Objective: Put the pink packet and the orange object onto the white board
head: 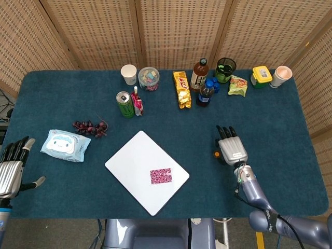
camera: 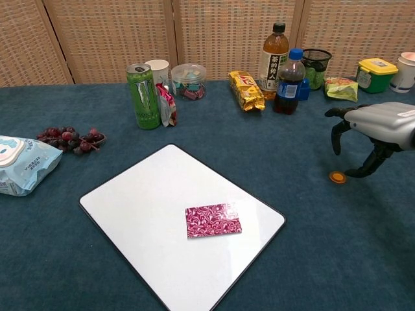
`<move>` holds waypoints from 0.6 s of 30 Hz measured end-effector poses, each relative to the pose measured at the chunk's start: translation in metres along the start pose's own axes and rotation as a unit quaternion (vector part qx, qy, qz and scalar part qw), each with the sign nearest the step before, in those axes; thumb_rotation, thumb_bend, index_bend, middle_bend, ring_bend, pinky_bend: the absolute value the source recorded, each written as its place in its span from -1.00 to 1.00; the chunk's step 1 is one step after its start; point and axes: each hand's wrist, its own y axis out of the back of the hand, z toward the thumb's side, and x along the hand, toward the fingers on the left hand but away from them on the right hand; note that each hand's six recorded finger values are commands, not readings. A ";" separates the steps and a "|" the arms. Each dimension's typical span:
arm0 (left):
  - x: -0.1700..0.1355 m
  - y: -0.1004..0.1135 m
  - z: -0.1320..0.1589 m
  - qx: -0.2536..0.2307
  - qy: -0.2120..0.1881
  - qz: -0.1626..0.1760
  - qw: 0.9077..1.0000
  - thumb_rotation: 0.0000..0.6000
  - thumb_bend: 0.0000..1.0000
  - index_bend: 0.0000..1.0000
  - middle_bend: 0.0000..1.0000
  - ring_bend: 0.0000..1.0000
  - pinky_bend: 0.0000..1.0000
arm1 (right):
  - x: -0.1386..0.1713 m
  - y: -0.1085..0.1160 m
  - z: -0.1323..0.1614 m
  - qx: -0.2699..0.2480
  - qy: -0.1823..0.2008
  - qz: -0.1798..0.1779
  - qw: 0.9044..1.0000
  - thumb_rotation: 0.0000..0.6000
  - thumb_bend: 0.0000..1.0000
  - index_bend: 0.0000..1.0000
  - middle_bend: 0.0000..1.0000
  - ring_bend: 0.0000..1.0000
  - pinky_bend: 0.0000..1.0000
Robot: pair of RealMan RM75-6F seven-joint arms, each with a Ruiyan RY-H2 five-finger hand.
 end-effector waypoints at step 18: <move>0.002 0.001 -0.002 -0.004 0.003 -0.003 1.000 1.00 -1.00 -1.00 -1.00 -1.00 -1.00 | -0.016 -0.024 -0.002 -0.007 -0.022 0.016 1.000 1.00 -0.33 -0.16 -1.00 -1.00 -1.00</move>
